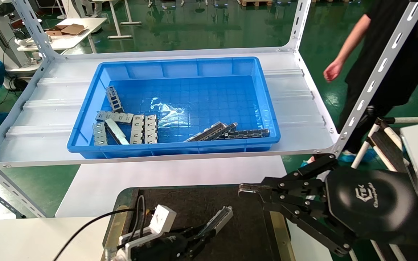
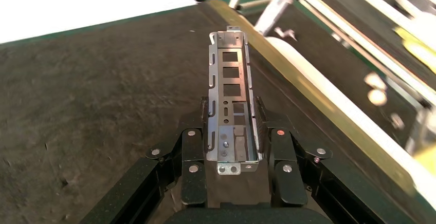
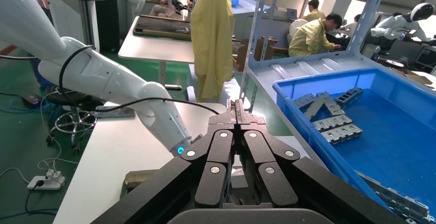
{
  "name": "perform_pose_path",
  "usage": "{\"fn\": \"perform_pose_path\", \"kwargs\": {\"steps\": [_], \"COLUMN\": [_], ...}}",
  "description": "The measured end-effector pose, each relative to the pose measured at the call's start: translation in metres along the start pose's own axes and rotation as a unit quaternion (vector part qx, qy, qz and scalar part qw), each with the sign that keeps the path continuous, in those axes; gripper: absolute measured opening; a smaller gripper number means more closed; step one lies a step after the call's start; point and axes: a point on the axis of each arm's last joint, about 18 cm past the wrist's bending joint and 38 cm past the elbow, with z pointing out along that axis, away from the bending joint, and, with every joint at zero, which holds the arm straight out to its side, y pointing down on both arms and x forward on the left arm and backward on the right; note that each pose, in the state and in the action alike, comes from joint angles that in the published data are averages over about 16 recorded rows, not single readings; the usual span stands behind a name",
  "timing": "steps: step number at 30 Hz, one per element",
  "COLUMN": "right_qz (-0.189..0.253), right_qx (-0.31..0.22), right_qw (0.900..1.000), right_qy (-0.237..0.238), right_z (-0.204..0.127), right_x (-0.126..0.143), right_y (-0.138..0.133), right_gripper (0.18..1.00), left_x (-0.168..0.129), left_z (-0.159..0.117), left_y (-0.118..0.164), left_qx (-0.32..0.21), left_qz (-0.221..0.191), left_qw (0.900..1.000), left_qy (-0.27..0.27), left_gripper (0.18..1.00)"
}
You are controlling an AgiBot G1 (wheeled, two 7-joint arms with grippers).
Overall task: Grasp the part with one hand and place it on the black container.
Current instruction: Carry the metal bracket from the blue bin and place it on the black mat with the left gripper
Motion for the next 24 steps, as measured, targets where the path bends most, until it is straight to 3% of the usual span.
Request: {"fn": "perform_pose_path", "kwargs": {"steps": [13,24], "right_qz": [0.0,0.0], "right_qx": [0.0,0.0], "right_qw": [1.0,1.0], "right_qy": [0.0,0.0], "right_z": [0.0,0.0], "right_x": [0.0,0.0], "right_y": [0.0,0.0], "right_gripper": [0.191,0.191], "left_x": [0.01,0.011], "left_z": [0.054,0.078], "left_y": [0.01,0.01], "left_qx": [0.028,0.053], "left_qz": [-0.106,-0.165], "left_qw": [0.99,0.9748], "left_qy": [-0.088,-0.14], "left_gripper": [0.36,0.36]}}
